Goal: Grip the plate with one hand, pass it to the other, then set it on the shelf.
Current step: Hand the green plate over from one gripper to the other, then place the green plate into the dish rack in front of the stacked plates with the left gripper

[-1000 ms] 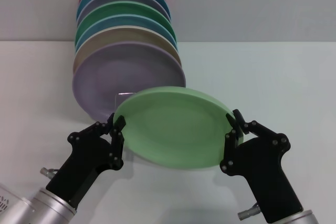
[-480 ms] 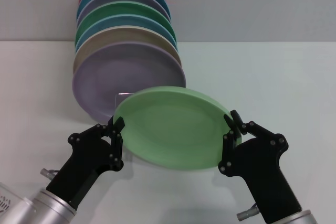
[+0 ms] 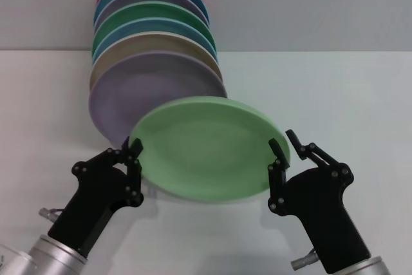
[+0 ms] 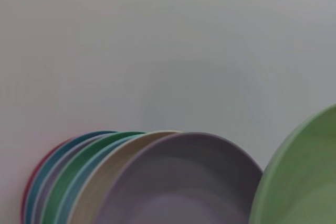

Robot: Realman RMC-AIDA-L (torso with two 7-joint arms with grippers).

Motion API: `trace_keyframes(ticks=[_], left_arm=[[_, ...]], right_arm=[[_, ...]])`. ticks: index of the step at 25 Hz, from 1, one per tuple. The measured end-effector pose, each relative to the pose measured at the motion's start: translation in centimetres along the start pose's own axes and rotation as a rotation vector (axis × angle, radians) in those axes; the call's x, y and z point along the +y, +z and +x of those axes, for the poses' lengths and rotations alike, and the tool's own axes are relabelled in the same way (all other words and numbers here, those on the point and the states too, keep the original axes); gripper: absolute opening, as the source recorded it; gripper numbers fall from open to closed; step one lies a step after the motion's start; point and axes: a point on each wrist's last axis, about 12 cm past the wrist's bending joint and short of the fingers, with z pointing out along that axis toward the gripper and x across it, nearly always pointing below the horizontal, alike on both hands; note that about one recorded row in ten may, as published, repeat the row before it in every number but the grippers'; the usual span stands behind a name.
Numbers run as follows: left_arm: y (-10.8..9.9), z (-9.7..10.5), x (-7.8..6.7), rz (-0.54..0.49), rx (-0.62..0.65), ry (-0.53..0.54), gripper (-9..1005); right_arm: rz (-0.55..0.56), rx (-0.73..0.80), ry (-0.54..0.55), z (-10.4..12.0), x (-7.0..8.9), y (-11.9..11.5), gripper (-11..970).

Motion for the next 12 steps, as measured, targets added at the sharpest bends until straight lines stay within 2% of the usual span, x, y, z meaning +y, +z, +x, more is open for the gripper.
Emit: trace_keyframes(ticks=[4, 7, 10, 12], left_arm=[[-0.2, -0.1, 0.3, -0.023, -0.008, -0.001, 39], [-0.5, -0.2, 0.6, -0.047, -0.020, 0.003, 39], [-1.3, -0.6, 1.2, -0.091, -0.062, 0.001, 39], [-2.4, -1.4, 1.9, -0.119, -0.135, -0.014, 39]], right_arm=[[0.005, -0.001, 0.001, 0.0, -0.1, 0.1, 144], [0.020, -0.012, 0.007, -0.2, -0.3, 0.1, 347], [0.024, -0.026, 0.014, -0.4, -0.3, -0.1, 370], [0.021, -0.029, 0.030, -0.3, -0.3, -0.2, 386]])
